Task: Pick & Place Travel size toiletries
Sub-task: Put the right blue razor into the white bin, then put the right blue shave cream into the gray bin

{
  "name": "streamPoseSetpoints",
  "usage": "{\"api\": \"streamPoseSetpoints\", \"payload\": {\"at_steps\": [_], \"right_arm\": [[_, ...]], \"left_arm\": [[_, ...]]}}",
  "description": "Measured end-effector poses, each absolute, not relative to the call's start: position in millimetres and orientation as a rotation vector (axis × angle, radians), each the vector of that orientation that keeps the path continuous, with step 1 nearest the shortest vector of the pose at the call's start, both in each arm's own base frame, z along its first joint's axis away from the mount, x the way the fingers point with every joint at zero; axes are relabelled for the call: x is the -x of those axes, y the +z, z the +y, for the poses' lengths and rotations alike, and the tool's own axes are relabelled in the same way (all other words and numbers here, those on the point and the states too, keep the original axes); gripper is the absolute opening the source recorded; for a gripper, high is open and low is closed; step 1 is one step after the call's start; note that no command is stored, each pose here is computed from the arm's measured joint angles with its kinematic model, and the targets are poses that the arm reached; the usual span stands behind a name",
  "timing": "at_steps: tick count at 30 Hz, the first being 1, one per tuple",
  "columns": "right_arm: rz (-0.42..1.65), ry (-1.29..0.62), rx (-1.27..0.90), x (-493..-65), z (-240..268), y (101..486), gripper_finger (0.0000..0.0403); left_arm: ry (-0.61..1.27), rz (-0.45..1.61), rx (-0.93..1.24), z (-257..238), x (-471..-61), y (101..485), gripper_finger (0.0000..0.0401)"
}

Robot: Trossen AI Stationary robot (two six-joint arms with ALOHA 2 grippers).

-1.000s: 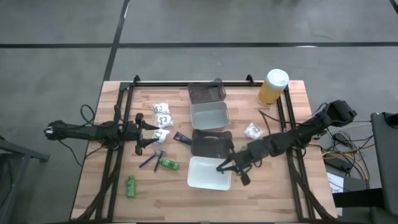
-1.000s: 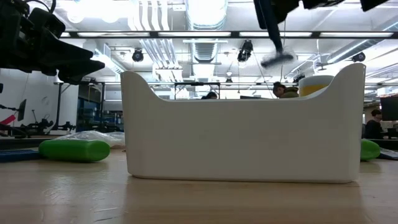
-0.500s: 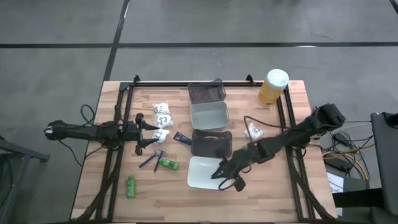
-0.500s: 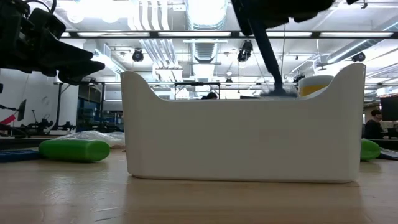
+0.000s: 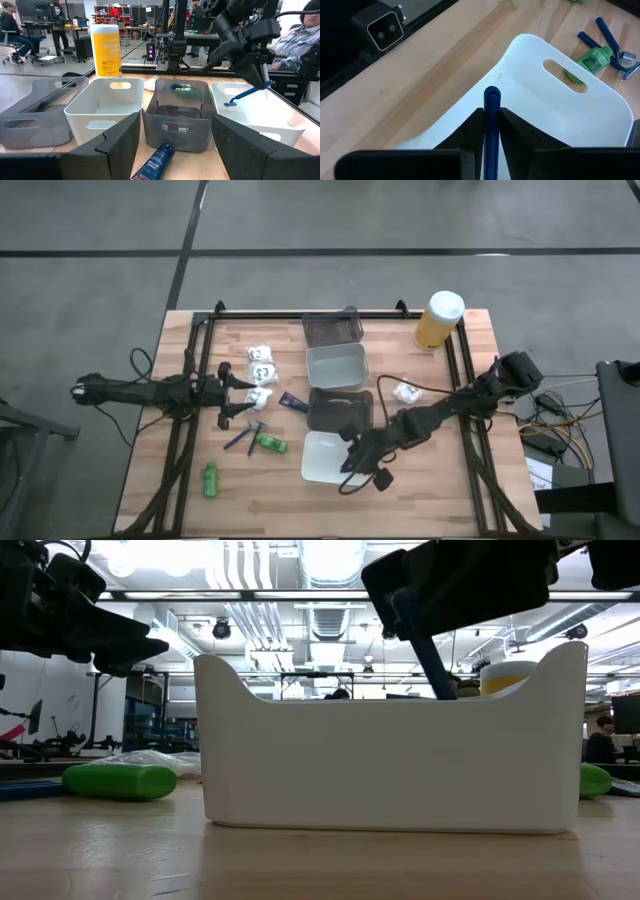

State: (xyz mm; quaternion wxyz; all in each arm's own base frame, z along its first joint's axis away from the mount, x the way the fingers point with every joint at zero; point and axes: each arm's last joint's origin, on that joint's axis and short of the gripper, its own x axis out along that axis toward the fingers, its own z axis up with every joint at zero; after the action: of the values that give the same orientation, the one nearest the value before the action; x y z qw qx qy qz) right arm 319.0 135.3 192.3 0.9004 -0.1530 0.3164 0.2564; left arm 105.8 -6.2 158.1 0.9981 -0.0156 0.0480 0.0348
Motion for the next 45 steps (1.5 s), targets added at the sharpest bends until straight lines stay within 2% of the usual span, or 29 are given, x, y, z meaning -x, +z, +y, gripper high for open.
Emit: {"api": "streamPoseSetpoints", "payload": {"at_steps": [17, 24, 34, 45], "right_arm": [[0.691, 0.512, 0.286, -317, 132, 189, 0.0125], [0.644, 0.511, 0.279, -312, 130, 204, 0.0148], [0.615, 0.475, 0.225, -289, 114, 220, 0.0171], [0.624, 0.435, 0.185, -255, 92, 213, 0.0187]], "left_arm": [[0.069, 0.096, 0.031, -6, -106, 158, 0.025], [0.07, 0.096, 0.031, -6, -106, 158, 0.025], [0.069, 0.096, 0.031, -6, -106, 158, 0.025], [0.069, 0.096, 0.031, -6, -106, 158, 0.025]]}}
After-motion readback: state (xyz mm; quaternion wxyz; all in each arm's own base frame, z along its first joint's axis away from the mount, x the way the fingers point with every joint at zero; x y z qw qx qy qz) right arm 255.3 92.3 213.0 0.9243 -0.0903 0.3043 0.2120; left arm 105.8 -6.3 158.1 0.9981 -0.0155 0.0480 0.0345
